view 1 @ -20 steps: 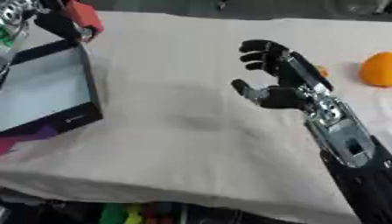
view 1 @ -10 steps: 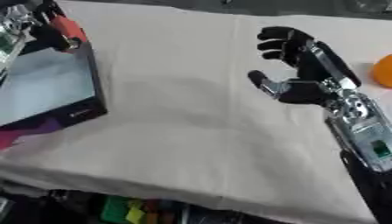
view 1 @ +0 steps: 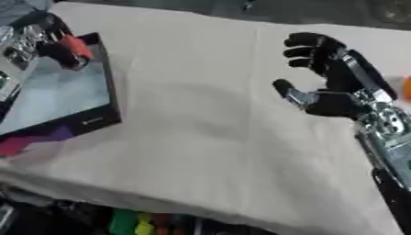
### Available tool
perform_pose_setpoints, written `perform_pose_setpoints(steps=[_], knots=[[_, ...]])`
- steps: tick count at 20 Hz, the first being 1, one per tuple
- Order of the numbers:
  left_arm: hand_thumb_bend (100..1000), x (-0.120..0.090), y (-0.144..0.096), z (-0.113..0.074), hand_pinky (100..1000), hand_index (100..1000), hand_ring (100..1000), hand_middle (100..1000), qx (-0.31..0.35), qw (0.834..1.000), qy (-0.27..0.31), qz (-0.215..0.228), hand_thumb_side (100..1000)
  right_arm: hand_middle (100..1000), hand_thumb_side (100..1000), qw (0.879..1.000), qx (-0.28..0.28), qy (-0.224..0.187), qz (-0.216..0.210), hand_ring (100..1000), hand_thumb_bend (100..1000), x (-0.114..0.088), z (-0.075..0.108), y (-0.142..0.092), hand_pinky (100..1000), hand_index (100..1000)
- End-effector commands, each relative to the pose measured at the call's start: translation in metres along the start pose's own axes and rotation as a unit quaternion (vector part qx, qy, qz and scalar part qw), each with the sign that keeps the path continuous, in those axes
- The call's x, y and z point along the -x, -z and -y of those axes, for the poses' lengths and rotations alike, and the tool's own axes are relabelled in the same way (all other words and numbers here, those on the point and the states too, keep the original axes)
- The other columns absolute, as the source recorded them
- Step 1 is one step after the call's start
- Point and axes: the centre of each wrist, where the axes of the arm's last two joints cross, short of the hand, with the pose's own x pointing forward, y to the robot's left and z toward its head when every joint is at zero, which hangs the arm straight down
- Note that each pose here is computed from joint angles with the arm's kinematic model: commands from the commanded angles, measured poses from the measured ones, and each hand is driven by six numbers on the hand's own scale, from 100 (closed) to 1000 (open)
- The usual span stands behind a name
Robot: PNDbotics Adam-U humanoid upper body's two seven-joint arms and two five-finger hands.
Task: Pick up the objects with one hand, pass them to the other hand, and then place them into the box on the other side of the table.
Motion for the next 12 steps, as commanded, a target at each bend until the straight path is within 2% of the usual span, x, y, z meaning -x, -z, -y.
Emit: perform_pose_setpoints(steps=[1, 3, 4, 5, 6, 9, 12], knots=[[279, 0.0123, 0.0011, -0.0216, 800, 583, 634, 473, -0.032, 0.999, 0.009, -0.018, 100, 790, 100, 1.0, 0.003, -0.009, 0.019, 809, 413, -0.0112, 0.0066, 0.0042, 805, 833], [364, 0.0148, 0.0027, -0.0201, 819, 672, 681, 561, -0.03, 0.999, 0.01, -0.022, 100, 789, 100, 1.0, 0.004, -0.009, 0.018, 809, 414, -0.0112, 0.0067, 0.0041, 805, 833], [457, 0.0157, 0.0032, -0.0195, 851, 743, 744, 637, -0.029, 0.999, 0.012, -0.022, 100, 789, 100, 1.0, 0.004, -0.009, 0.018, 809, 414, -0.0111, 0.0067, 0.0041, 805, 833], [499, 0.0163, 0.0035, -0.0191, 867, 773, 770, 677, -0.027, 0.999, 0.015, -0.021, 100, 789, 100, 1.0, 0.005, -0.009, 0.018, 809, 415, -0.0111, 0.0066, 0.0041, 805, 833], [590, 0.017, 0.0038, -0.019, 899, 813, 814, 738, -0.026, 0.999, 0.017, -0.021, 151, 789, 100, 1.0, 0.005, -0.009, 0.018, 809, 415, -0.011, 0.0066, 0.0041, 805, 833], [766, 0.0197, 0.0044, -0.0203, 945, 857, 865, 793, -0.031, 0.999, 0.024, -0.023, 357, 789, 100, 1.0, 0.006, -0.008, 0.017, 810, 417, -0.0108, 0.0065, 0.0038, 805, 833], [824, 0.0216, 0.0049, -0.0207, 959, 867, 878, 805, -0.039, 0.998, 0.032, -0.029, 386, 789, 100, 1.0, 0.007, -0.007, 0.017, 810, 420, -0.0109, 0.0065, 0.0037, 805, 834]])
